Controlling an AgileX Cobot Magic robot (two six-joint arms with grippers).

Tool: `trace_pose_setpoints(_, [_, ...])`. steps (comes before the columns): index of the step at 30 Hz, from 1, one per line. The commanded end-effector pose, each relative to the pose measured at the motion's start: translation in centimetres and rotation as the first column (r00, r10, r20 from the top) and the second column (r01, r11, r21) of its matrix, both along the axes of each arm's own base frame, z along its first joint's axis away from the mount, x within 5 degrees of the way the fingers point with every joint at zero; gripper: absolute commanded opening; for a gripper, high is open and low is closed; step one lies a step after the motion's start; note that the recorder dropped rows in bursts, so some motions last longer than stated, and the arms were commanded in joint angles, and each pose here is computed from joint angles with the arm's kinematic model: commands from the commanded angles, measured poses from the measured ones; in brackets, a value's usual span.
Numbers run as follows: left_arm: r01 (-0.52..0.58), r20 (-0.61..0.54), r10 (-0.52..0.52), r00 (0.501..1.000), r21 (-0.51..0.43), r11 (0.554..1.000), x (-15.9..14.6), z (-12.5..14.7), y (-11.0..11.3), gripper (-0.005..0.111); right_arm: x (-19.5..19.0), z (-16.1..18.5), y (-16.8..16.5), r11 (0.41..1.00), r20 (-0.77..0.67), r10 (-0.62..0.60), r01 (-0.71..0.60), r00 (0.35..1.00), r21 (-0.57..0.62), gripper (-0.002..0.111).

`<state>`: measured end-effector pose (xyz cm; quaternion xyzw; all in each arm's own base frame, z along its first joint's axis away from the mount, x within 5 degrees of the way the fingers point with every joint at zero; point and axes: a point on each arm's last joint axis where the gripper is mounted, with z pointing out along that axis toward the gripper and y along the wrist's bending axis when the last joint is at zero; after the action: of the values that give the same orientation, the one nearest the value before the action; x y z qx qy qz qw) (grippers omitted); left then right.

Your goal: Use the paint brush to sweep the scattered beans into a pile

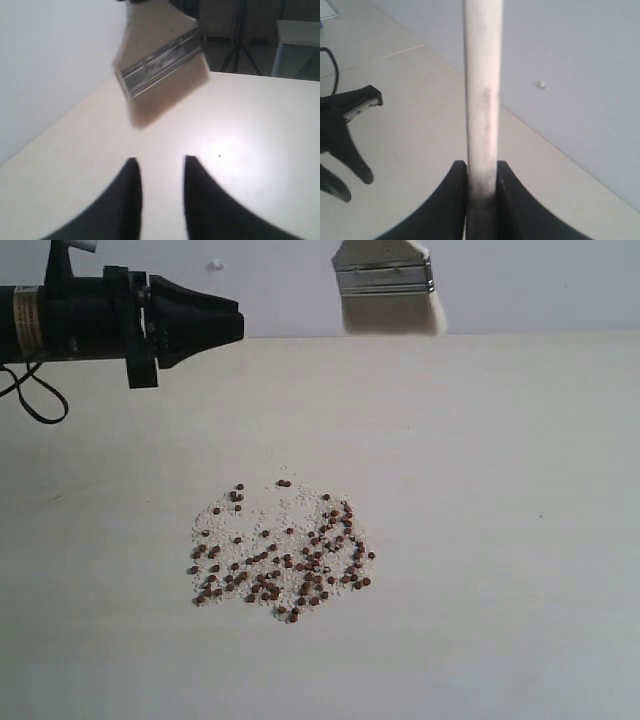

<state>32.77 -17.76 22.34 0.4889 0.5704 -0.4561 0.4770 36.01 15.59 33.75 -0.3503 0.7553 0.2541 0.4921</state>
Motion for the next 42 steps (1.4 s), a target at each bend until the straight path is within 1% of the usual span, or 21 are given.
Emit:
trace_pose_setpoints(1, [-0.047,-0.078,0.045,0.996,-0.016,0.999,0.5,0.0,1.6,0.0,-1.1,1.0,-1.8,0.986,0.022,-0.157,0.158,0.987,-0.043,0.0])
trace_pose_setpoints(3, [-0.064,-0.093,0.062,0.994,-0.017,0.998,0.2,-0.3,2.1,0.0,-1.7,0.8,-2.3,0.978,0.026,-0.202,0.203,0.979,-0.051,0.0])
trace_pose_setpoints(6, [-0.115,-0.091,0.111,0.99,-0.045,0.992,-0.5,-0.8,2.8,0.0,-2.9,0.3,-3.3,0.961,0.033,-0.271,0.273,0.962,-0.05,0.0])
trace_pose_setpoints(8, [-0.18,-0.093,0.172,0.981,-0.08,0.98,-1.5,-1.1,3.4,0.0,-3.8,-0.1,-3.8,0.949,0.037,-0.309,0.311,0.95,-0.046,0.0])
trace_pose_setpoints(10, [-0.228,-0.066,0.222,0.973,-0.098,0.969,-2.9,-1.4,4.0,0.0,-4.6,-0.4,-4.3,0.939,0.031,-0.342,0.343,0.939,-0.039,0.0])
trace_pose_setpoints(12, [-0.326,-0.073,0.319,0.945,-0.102,0.94,-4.0,-1.5,4.7,0.0,-5.2,-0.7,-4.6,0.931,0.017,-0.363,0.364,0.932,-0.029,0.0])
trace_pose_setpoints(14, [-0.455,-0.136,0.442,0.887,-0.084,0.887,-5.3,-1.8,5.6,0.0,-5.6,-0.9,-4.8,0.928,0.011,-0.372,0.372,0.928,-0.025,0.0])
trace_pose_setpoints(16, [-0.588,-0.182,0.571,0.801,-0.053,0.807,-6.7,-1.9,6.9,0.0,-6.0,-1.3,-4.9,0.926,-0.009,-0.377,0.377,0.926,-0.018,0.0])
trace_pose_setpoints(17, [-0.672,-0.166,0.66,0.733,-0.023,0.74,-8.2,-2.0,8.1,0.0,-6.3,-1.5,-5.0,0.923,-0.025,-0.384,0.384,0.923,-0.007,0.0])
trace_pose_setpoints(18, [-0.712,-0.15,0.702,0.696,-0.015,0.702,-9.0,-2.0,8.7,0.0,-6.4,-1.5,-5.1,0.916,-0.032,-0.4,0.4,0.916,0.008,0.0])
trace_pose_setpoints(19, [-0.779,-0.133,0.771,0.623,-0.017,0.626,-10.7,-1.9,9.9,0.0,-6.7,-1.8,-5.1,0.903,-0.027,-0.429,0.429,0.903,0.021,0.0])
trace_pose_setpoints(20, [-0.809,-0.127,0.801,0.585,-0.03,0.587,-11.7,-1.8,10.5,0.0,-6.8,-2.0,-5.1,0.894,-0.015,-0.447,0.447,0.895,0.02,0.0])
trace_pose_setpoints(21, [-0.829,-0.114,0.822,0.558,-0.041,0.557,-12.9,-1.8,11.0,0.0,-7.1,-2.1,-5.0,0.889,0.001,-0.458,0.458,0.889,0.02,0.0])
trace_pose_setpoints(25, [-0.859,-0.082,0.857,0.509,-0.113,0.499,-17.4,-2.0,12.5,0.0,-8.3,-2.5,-3.6,0.891,0.042,-0.454,0.453,0.89,0.017,0.0])
trace_pose_setpoints(26, [-0.87,-0.071,0.87,0.487,-0.132,0.476,-18.4,-2.2,12.9,0.0,-8.4,-2.5,-3.3,0.893,0.05,-0.451,0.45,0.891,0.019,0.0])
trace_pose_setpoints(27, [-0.886,-0.056,0.896,0.441,-0.187,0.424,-19.7,-1.9,13.7,0.0,-8.7,-2.5,-2.5,0.904,0.056,-0.428,0.428,0.902,0.019,0.0])
trace_pose_setpoints(28, [-0.904,-0.052,0.916,0.399,-0.186,0.384,-20.3,-1.5,14.3,0.0,-9.0,-2.4,-1.8,0.91,0.066,-0.416,0.415,0.907,0.023,0.0])
trace_pose_setpoints(31, [-0.893,-0.019,0.921,0.388,-0.253,0.371,-21.9,-0.3,14.7,0.0,-9.6,-2.4,-0.7,0.924,0.069,-0.382,0.381,0.922,0.026,0.0])
trace_pose_setpoints(34, [-0.894,0.006,0.932,0.362,-0.28,0.349,-23.6,0.3,15.2,0.0,-10.1,-2.3,0.1,0.933,0.075,-0.36,0.359,0.93,0.028,0.0])
trace_pose_setpoints(39, [-0.901,0.017,0.947,0.32,-0.304,0.31,-25.8,0.3,16.1,0.0,-10.6,-2.2,1.0,0.94,0.078,-0.342,0.339,0.937,0.04,0.0])
trace_pose_setpoints(42, [-0.911,0.01,0.953,0.302,-0.293,0.291,-26.9,-0.1,16.4,0.0,-10.9,-2.1,1.4,0.941,0.103,-0.339,0.336,0.935,0.04,0.0])
